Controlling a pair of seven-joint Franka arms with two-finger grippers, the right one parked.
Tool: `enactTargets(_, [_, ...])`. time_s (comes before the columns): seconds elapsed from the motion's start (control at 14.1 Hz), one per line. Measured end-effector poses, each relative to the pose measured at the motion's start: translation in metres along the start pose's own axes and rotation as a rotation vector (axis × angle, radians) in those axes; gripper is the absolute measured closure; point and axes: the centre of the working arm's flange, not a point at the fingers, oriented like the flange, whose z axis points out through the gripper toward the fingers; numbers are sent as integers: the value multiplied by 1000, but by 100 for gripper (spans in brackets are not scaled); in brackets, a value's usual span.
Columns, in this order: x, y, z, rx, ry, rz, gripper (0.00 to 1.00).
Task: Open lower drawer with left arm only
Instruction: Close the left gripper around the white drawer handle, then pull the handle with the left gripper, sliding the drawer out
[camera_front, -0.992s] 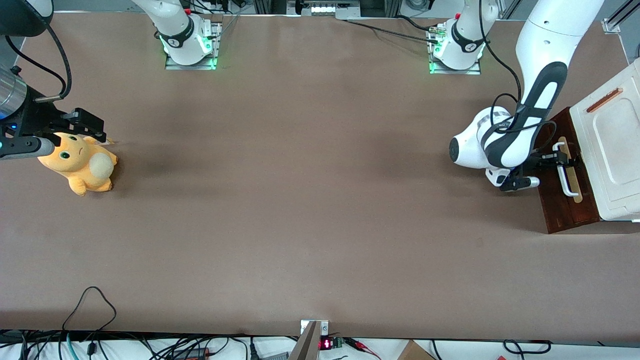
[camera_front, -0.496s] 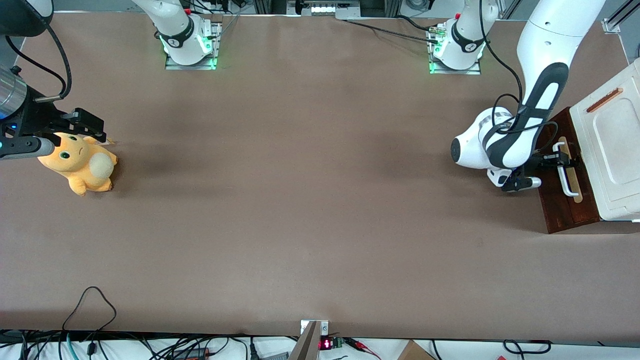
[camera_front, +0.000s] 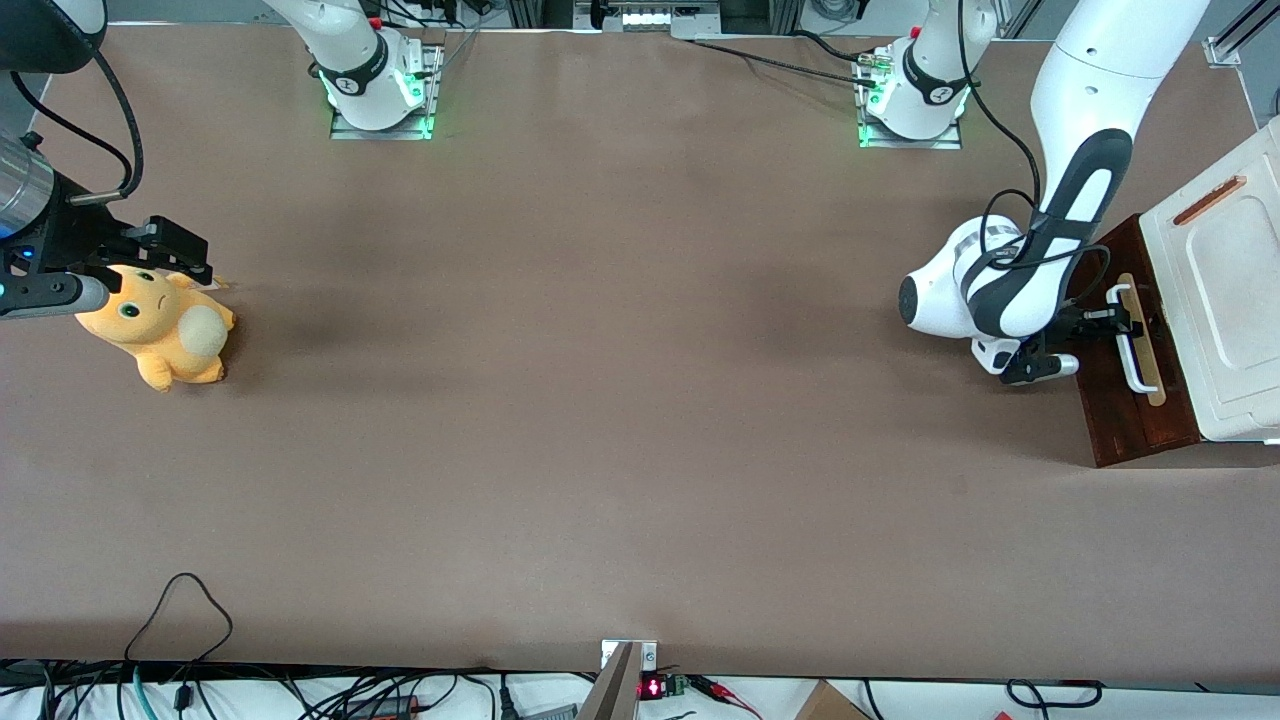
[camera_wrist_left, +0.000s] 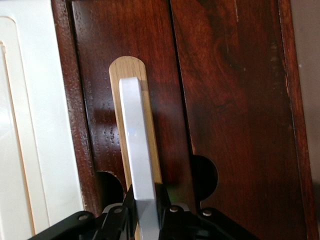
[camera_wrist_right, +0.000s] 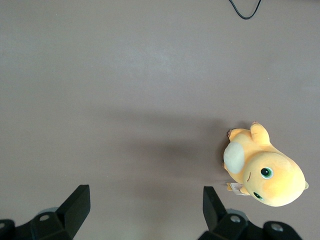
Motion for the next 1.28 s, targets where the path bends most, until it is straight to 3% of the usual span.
enactTargets(0.28, [0,1,-3,0,6,1,81])
enactTargets(0.57, [1,5,-31,-10,38,4,81])
enactTargets(1.28, [-3,8,-130,-78,157,2,81])
